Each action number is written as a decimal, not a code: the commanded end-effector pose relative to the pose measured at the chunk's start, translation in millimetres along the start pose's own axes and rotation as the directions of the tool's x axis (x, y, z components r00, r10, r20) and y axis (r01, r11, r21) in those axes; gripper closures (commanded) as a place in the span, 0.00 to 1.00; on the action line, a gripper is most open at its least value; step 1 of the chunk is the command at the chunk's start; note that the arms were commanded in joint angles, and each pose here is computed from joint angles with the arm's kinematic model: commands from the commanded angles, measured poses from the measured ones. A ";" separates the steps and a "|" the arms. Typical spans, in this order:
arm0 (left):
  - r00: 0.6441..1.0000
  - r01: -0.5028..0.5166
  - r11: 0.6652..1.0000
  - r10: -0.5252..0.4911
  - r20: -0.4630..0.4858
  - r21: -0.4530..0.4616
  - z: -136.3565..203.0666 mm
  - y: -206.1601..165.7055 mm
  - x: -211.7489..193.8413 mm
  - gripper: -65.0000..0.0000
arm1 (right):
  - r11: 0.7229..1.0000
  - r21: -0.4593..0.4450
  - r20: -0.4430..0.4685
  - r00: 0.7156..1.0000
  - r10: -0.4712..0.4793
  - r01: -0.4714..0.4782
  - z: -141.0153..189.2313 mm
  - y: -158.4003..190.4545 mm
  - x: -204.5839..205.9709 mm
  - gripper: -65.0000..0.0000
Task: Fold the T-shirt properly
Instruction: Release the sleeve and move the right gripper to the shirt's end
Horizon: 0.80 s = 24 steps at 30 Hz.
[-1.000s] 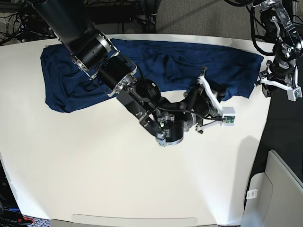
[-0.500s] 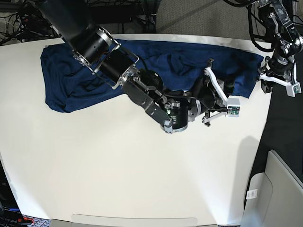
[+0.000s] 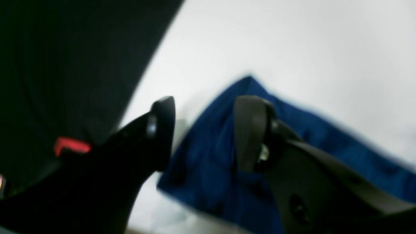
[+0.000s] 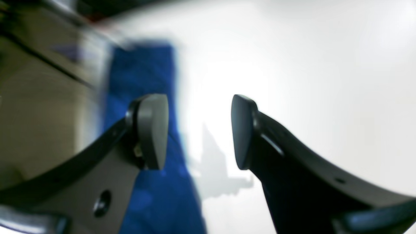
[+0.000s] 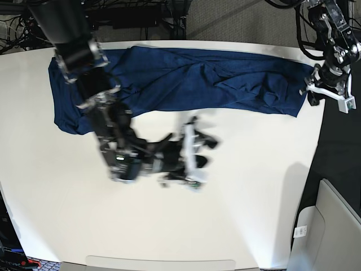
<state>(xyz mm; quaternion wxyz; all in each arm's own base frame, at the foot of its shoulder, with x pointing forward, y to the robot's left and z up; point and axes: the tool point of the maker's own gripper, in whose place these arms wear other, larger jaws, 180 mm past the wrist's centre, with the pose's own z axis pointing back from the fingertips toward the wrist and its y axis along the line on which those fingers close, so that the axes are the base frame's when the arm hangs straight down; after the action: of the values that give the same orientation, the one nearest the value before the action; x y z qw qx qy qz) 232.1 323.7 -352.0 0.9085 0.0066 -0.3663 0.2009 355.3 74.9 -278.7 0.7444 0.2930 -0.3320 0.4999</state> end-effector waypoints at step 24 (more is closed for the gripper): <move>0.983 0.060 0.998 -0.058 -0.173 0.011 -13.6 14.9 -5.6 0.40 | 0.951 -0.304 -0.103 0.990 -0.097 0.062 152.7 -0.4 -138.6 0.64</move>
<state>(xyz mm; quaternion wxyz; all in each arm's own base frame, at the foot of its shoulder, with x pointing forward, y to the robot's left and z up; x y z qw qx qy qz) 225.5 333.0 -377.2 0.9446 0.0014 -0.2711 0.1847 280.4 -119.2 -307.9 0.8282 0.1603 -0.3276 0.4255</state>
